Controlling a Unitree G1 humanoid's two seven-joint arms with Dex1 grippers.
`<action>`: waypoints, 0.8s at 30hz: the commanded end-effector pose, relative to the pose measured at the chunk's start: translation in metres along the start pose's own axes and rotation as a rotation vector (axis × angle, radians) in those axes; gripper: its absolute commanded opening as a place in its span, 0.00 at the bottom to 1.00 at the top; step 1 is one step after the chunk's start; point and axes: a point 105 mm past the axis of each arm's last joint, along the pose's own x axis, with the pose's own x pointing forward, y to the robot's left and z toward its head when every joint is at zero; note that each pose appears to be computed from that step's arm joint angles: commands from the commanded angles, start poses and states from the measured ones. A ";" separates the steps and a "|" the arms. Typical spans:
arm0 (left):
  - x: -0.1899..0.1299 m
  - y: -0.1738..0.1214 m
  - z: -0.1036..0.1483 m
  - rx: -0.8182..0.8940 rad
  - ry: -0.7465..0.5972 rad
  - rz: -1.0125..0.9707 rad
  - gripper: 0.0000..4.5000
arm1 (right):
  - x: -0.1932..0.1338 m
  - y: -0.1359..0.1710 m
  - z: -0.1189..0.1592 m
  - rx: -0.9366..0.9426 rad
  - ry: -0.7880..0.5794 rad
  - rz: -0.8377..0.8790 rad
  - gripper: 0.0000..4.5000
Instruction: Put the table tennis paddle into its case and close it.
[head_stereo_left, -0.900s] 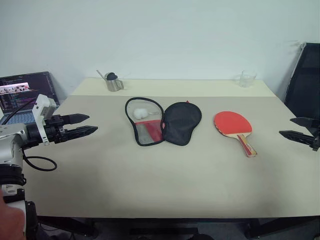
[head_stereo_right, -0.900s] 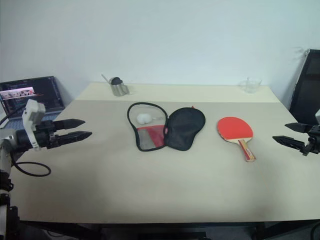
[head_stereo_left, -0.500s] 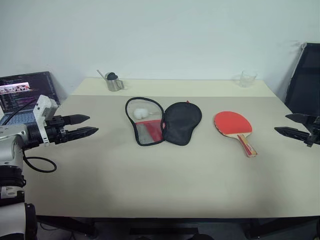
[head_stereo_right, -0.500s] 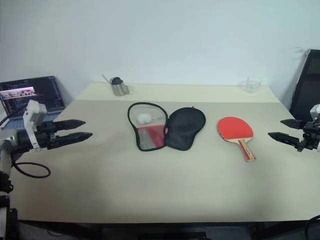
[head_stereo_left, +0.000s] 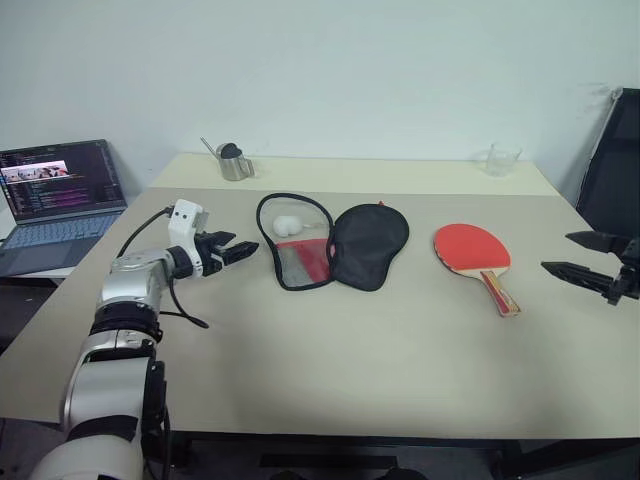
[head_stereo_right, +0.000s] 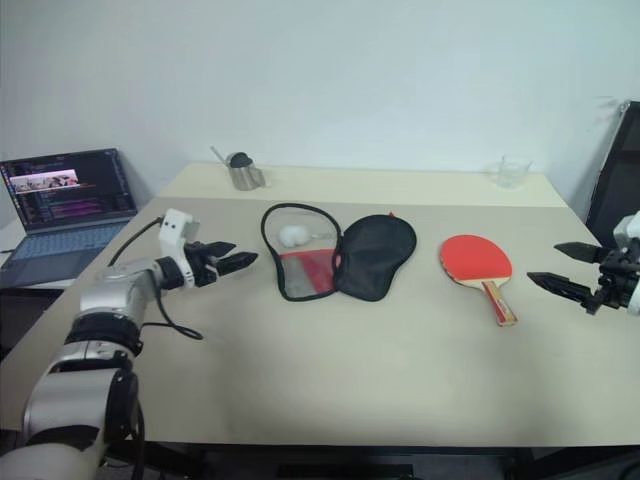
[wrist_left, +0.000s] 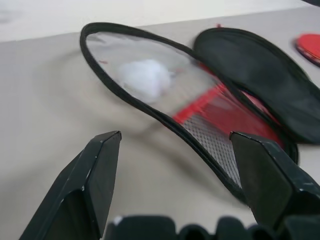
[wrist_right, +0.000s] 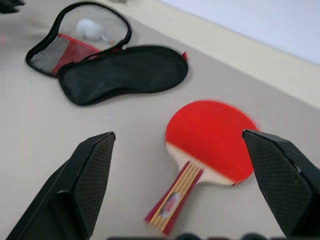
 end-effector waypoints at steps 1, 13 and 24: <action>0.015 -0.008 -0.002 -0.025 0.018 0.003 0.85 | -0.011 -0.001 0.022 -0.044 -0.065 -0.043 0.99; 0.054 -0.031 -0.028 -0.163 0.103 0.066 0.85 | -0.023 0.007 0.022 -0.036 -0.053 -0.078 0.99; 0.073 -0.055 -0.026 -0.200 0.094 0.005 0.75 | -0.019 0.011 0.023 -0.040 -0.059 -0.073 1.00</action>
